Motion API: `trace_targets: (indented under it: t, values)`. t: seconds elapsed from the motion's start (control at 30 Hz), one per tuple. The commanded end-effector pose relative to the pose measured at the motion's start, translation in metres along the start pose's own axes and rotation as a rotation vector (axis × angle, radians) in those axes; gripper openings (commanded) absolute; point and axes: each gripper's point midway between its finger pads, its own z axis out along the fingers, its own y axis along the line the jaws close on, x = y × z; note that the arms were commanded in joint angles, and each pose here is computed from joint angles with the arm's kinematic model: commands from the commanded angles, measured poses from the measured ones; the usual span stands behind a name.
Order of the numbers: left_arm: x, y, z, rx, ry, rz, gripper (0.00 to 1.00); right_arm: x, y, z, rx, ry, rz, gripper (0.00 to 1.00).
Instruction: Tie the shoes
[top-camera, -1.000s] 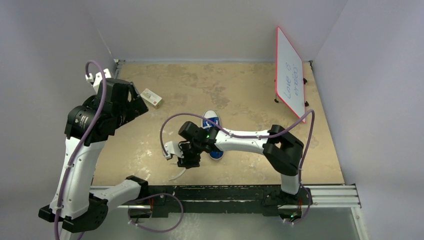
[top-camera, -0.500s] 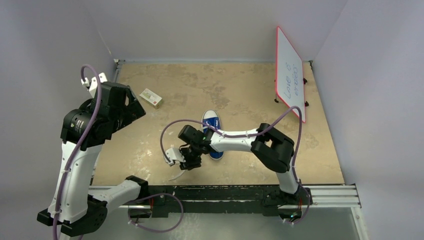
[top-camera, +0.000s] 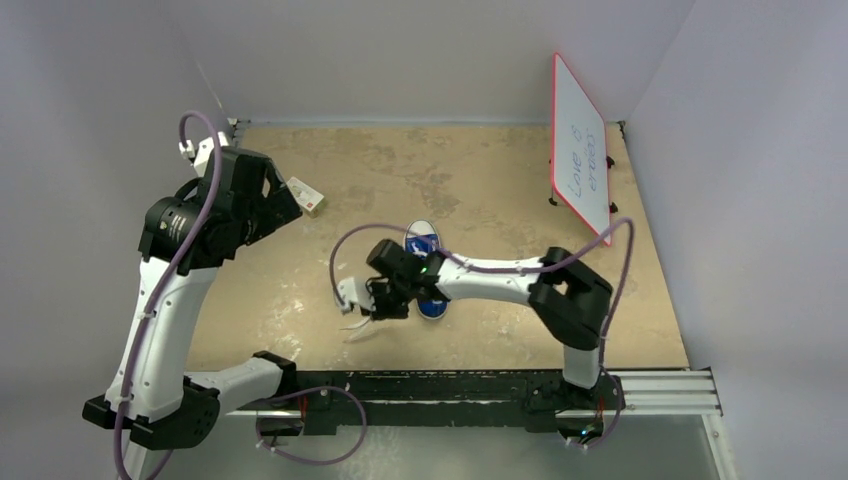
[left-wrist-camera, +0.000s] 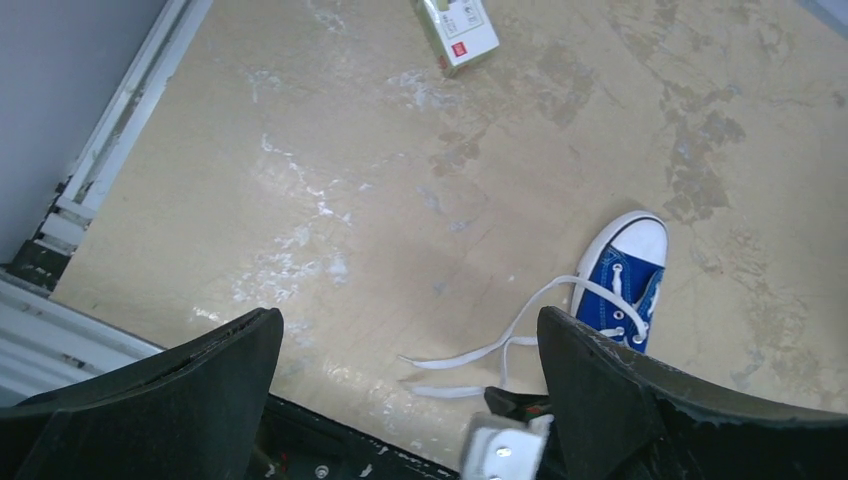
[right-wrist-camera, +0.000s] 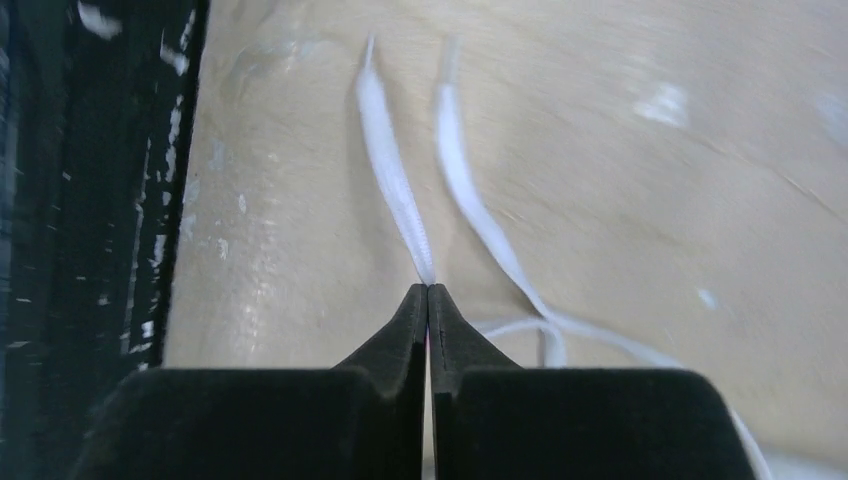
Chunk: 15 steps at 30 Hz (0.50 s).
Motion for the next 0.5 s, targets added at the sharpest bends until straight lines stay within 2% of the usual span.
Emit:
trace_targets:
  t: [0.0, 0.1, 0.17, 0.27, 0.4, 0.43, 0.47]
  values:
    - [-0.024, -0.034, -0.005, 0.142, -0.064, -0.034, 0.99, -0.048, -0.056, -0.106, 0.275, -0.250, 0.360, 0.00]
    - [-0.018, -0.060, 0.004, 0.235, -0.033, -0.026, 0.99, -0.070, -0.062, -0.159, 0.413, -0.419, 0.441, 0.00]
    - [-0.006, -0.079, 0.014, 0.296, 0.028, -0.006, 0.99, -0.070, -0.067, -0.188, 0.522, -0.468, 0.517, 0.00]
    - [0.015, -0.100, 0.034, 0.348, 0.111, 0.014, 0.99, -0.043, -0.093, -0.237, 0.804, -0.519, 0.821, 0.00]
    - [0.053, -0.104, 0.069, 0.316, 0.218, 0.032, 0.99, -0.012, -0.108, -0.249, 0.834, -0.550, 1.010, 0.00]
    - [0.067, -0.102, 0.080, 0.286, 0.266, 0.044, 0.93, -0.006, -0.114, -0.250, 0.826, -0.554, 1.042, 0.00]
    - [0.086, -0.100, 0.091, 0.269, 0.328, 0.060, 0.83, -0.005, -0.117, -0.250, 0.792, -0.566, 1.064, 0.00]
